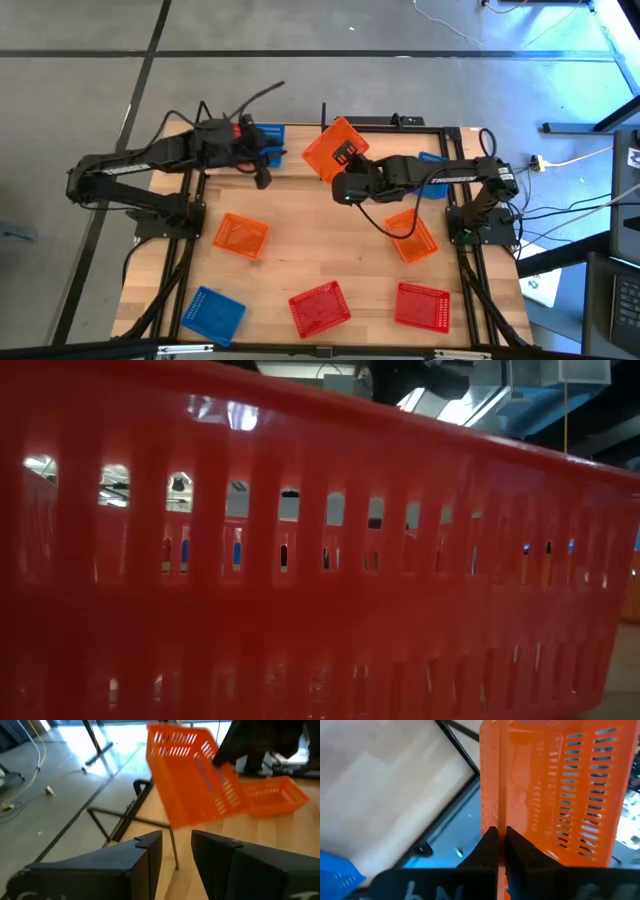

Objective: Stack baskets on shelf by color
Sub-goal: Put the top right orange bin on the shelf

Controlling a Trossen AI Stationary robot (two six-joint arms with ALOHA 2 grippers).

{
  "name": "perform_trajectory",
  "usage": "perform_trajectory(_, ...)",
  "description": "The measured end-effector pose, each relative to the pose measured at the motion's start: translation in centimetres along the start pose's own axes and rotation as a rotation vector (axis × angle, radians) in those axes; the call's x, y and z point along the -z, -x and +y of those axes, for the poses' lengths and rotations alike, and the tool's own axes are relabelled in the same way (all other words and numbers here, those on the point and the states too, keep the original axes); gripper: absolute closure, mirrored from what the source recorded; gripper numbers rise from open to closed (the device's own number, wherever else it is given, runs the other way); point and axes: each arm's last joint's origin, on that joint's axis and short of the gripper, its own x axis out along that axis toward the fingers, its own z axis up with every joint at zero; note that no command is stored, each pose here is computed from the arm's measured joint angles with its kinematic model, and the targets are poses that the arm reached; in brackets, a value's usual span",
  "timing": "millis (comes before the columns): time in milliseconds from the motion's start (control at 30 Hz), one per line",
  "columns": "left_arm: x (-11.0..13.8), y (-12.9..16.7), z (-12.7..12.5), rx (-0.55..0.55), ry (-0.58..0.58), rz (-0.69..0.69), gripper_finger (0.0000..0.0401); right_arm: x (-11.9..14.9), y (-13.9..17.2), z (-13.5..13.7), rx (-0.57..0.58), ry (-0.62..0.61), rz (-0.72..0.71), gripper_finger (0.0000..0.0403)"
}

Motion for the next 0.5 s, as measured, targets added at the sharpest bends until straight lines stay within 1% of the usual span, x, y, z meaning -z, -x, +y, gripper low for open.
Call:
perform_trajectory(167, 0.1, -2.2, -1.0, 0.019, -0.011, 0.003, 0.0303, -0.5, -0.6, 0.1, 0.029, 0.044, 0.068, 0.0399)
perform_trajectory(300, 0.2, -3.8, -1.6, 0.024, -0.011, -0.008, 0.0304, -0.6, -0.7, 0.1, 0.040, 0.062, 0.082, 0.0399)
perform_trajectory(433, 0.7, -5.3, -2.2, 0.024, -0.069, 0.016, 0.0304, -0.6, -0.7, 0.1, 0.041, 0.060, 0.083, 0.0399)
perform_trajectory(500, 0.8, -5.6, -2.5, 0.000, -0.103, 0.018, 0.0306, -0.6, -0.7, 0.1, 0.042, 0.059, 0.083, 0.0399)
